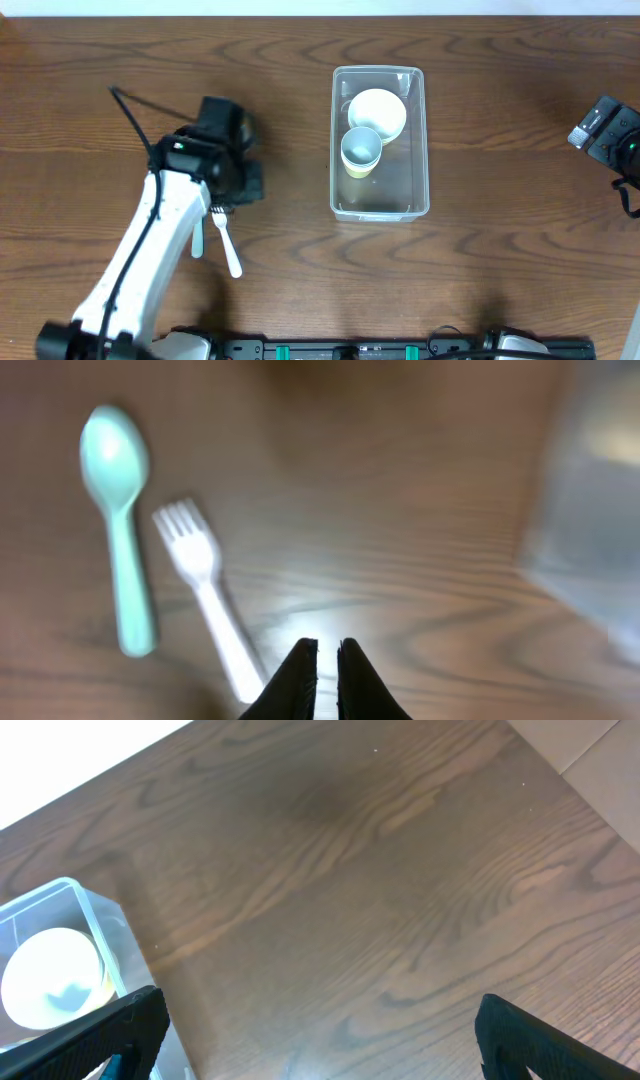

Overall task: Pack container
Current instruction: 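Align and close the left gripper on the white fork handle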

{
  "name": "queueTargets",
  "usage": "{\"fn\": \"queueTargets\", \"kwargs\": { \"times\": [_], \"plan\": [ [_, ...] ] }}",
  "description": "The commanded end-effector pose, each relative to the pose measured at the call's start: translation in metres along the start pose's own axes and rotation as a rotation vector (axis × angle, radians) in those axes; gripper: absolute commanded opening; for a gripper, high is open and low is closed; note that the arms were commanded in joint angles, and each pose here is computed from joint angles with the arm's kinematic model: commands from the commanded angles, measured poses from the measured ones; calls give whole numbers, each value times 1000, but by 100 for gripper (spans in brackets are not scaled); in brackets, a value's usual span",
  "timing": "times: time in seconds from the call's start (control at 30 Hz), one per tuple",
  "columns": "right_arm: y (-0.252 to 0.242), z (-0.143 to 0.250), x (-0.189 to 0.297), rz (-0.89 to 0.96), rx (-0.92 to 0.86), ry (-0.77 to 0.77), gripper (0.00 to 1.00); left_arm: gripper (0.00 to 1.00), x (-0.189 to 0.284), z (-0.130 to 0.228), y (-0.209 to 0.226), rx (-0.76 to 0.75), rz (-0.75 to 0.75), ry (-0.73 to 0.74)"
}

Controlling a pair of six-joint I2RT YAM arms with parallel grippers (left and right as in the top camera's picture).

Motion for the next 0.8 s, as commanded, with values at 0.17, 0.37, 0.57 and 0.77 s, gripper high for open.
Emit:
{"fn": "queueTargets", "kwargs": {
  "times": [0.17,0.37,0.57,0.77],
  "plan": [
    [-3,-1,2,13,-20,-13,99,27,7,8,-6,86,-186,22],
    [-3,-1,2,13,-20,-13,99,52,-39,27,23,196,-169,111],
    [-3,-1,2,13,-20,-13,99,54,-96,60,40,280,-111,218],
    [-3,-1,2,13,-20,-13,99,54,-120,72,50,304,-119,249]
  ]
}}
Point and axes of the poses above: each gripper's point midway between its finger pads, its own x axis back along the fingers, its own y axis along the line the jaws close on, z = x × y, the point moved 9 cm from there along x, back along the fingers, and after that the axes turned 15 degrees about -x, right-handed, at the moved point
